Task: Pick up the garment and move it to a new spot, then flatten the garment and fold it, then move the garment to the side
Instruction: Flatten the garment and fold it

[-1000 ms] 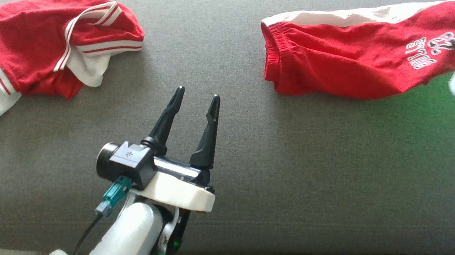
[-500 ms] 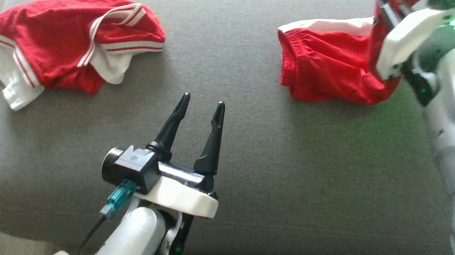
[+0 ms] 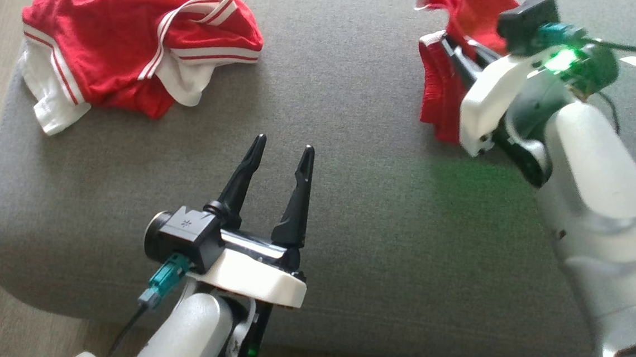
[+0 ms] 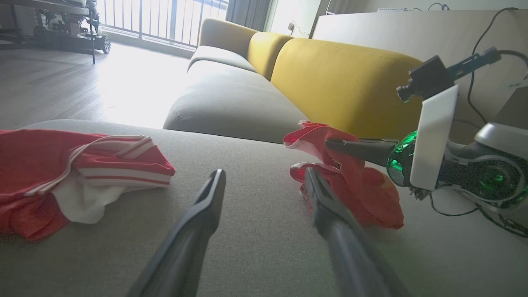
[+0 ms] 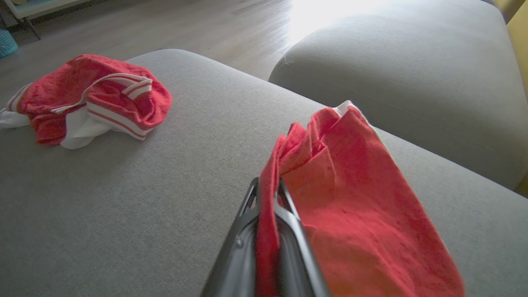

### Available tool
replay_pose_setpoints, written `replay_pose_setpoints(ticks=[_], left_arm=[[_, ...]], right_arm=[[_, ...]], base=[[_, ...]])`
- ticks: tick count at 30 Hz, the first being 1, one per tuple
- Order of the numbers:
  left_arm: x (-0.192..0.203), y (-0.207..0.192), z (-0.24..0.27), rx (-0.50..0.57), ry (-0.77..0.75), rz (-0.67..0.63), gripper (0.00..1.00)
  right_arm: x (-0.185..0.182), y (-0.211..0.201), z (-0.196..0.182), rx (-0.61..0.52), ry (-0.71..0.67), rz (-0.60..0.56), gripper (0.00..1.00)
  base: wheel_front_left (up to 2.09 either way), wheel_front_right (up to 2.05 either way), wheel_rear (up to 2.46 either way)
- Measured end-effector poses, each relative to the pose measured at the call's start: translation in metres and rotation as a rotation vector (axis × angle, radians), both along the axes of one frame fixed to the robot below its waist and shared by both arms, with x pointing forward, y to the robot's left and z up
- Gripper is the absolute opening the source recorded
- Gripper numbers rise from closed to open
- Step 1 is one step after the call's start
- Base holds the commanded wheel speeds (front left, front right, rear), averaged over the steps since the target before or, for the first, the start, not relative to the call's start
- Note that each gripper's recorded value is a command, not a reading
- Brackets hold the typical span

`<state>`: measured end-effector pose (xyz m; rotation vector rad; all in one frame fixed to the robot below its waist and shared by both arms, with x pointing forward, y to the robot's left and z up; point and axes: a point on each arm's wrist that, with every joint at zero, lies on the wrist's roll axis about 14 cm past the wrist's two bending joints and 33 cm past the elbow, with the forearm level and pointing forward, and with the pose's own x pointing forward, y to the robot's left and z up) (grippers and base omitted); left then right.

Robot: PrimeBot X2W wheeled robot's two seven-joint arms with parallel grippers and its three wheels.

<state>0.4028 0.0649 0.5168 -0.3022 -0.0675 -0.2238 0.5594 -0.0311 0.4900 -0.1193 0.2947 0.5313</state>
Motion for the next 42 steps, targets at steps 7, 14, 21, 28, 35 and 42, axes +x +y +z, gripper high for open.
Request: replay_pose_setpoints(ticks=[7, 14, 21, 28, 35, 42], left_arm=[[0.000, 0.003, 0.000, 0.002, -0.001, 0.009, 1.00], [0.000, 0.001, 0.002, -0.009, -0.002, 0.003, 1.00], [0.002, -0.004, 0.005, -0.014, -0.011, -0.007, 1.00], [0.002, -0.004, 0.016, -0.021, -0.042, -0.004, 1.00], [-0.012, 0.012, 0.010, -0.013, -0.014, 0.062, 1.00], [-0.018, 0.028, 0.010, 0.012, -0.012, 0.134, 1.00]], right_arm=[[-0.025, 0.021, -0.016, -0.006, 0.059, 0.058, 0.04], [-0.043, 0.012, -0.032, 0.069, 0.132, 0.015, 1.00], [-0.034, -0.026, 0.012, 0.208, -0.032, -0.115, 1.00], [-0.052, -0.095, 0.003, 0.252, -0.049, -0.315, 1.00], [-0.085, -0.137, 0.005, 0.308, -0.141, -0.450, 1.00], [-0.125, -0.158, -0.005, 0.313, -0.217, -0.530, 1.00]], base=[[0.00, 0.00, 0.00], [0.00, 0.00, 0.00], [0.00, 0.00, 0.00], [0.00, 0.00, 0.00], [0.00, 0.00, 0.00], [0.00, 0.00, 0.00]])
